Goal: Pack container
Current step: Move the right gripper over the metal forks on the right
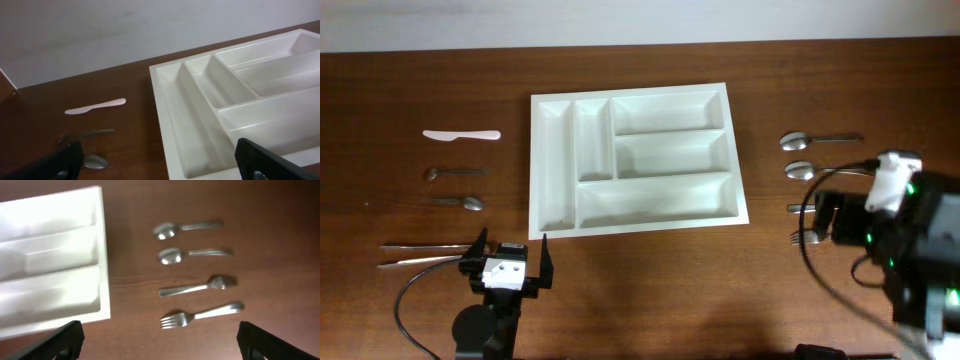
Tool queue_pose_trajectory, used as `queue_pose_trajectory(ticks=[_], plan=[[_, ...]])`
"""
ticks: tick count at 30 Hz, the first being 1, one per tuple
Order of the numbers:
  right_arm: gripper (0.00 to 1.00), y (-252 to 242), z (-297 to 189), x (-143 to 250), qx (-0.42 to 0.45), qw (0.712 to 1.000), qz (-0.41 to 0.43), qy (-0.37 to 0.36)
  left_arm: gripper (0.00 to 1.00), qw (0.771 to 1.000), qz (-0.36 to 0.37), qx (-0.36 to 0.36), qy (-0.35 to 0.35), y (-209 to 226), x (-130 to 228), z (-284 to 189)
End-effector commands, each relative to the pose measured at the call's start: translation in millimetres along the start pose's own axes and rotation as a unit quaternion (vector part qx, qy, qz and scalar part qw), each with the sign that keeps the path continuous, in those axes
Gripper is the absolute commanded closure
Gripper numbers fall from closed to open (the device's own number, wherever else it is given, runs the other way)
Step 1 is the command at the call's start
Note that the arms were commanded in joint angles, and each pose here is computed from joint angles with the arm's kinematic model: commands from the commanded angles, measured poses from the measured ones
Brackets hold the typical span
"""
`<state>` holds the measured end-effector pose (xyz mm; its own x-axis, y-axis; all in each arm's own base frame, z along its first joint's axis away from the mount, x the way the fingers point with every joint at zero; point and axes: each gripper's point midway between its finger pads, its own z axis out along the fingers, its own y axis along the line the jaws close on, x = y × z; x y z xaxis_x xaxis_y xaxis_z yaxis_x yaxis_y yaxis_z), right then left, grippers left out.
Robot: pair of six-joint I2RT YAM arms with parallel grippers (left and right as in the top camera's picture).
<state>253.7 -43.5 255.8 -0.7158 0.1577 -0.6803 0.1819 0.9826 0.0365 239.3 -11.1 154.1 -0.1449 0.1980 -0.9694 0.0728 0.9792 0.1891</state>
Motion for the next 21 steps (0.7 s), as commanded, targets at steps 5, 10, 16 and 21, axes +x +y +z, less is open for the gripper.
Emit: queue_pose_trajectory(ticks=[5,10,16,21], plan=[[0.01,-81,51,44,0.229,0.915,0.312,0.115,0.01,1.0,0.006,-0.004,0.001,1,3,1],[0.01,-95,86,71,0.23,0.884,0.355,0.2,0.01,1.0,0.006,-0.004,0.001,1,3,1],[0.01,-92,122,71,0.155,0.868,0.418,0.22,0.01,1.0,0.006,-0.004,0.001,1,3,1],[0.01,-91,138,69,0.139,0.867,0.423,0.222,0.01,1.0,0.006,-0.004,0.001,1,3,1]])
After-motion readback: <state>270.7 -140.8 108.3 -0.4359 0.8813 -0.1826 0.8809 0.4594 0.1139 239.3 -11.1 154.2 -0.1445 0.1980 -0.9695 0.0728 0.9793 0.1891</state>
